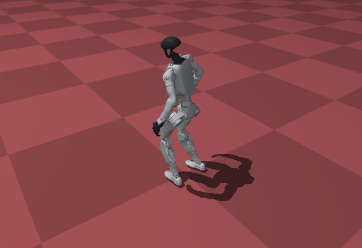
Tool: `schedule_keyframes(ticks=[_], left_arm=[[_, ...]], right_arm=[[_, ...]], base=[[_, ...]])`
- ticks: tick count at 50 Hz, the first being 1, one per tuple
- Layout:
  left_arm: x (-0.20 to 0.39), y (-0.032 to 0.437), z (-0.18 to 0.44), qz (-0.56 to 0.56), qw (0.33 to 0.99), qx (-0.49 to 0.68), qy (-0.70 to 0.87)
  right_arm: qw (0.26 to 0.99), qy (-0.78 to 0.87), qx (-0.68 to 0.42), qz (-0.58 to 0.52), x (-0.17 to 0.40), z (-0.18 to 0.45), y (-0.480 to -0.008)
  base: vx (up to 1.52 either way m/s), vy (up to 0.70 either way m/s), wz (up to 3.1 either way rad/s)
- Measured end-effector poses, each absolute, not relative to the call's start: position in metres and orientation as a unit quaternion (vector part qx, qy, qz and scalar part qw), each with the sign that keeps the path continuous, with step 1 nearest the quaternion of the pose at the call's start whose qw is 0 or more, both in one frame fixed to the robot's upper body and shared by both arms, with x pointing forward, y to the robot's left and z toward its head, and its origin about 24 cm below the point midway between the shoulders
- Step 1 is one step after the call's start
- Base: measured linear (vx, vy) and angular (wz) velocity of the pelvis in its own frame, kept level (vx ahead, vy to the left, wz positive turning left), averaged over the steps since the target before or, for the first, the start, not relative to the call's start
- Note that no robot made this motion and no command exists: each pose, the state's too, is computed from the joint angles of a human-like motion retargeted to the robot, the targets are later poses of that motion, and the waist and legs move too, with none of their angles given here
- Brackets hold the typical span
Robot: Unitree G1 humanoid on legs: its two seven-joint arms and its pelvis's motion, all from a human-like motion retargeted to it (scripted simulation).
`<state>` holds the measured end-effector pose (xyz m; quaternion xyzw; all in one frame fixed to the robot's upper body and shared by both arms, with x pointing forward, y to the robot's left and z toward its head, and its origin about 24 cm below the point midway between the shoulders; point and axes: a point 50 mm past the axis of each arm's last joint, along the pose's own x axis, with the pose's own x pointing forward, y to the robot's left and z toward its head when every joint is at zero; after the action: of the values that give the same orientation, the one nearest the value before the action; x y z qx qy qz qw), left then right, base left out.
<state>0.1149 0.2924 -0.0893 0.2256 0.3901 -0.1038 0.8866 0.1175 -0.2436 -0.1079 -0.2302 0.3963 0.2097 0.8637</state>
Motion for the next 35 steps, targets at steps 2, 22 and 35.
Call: schedule_keyframes(ticks=[2, 22, 35], left_arm=[[0.101, 0.31, -0.085, -0.085, 0.875, 0.25, 0.406], [0.088, 0.319, -0.101, -0.039, 0.83, 0.346, 0.435], [0.079, 0.28, -0.119, -0.134, 0.831, 0.279, 0.462]], right_arm=[[0.871, 0.359, -0.273, 0.195, 0.127, -0.083, -0.267], [0.863, 0.288, -0.414, -0.04, 0.165, -0.065, -0.314], [0.868, 0.359, -0.334, 0.07, 0.132, -0.1, -0.27]], base=[[0.1, 0.38, -0.31], [-0.02, 0.18, -0.3], [-0.03, 0.08, -0.1]])
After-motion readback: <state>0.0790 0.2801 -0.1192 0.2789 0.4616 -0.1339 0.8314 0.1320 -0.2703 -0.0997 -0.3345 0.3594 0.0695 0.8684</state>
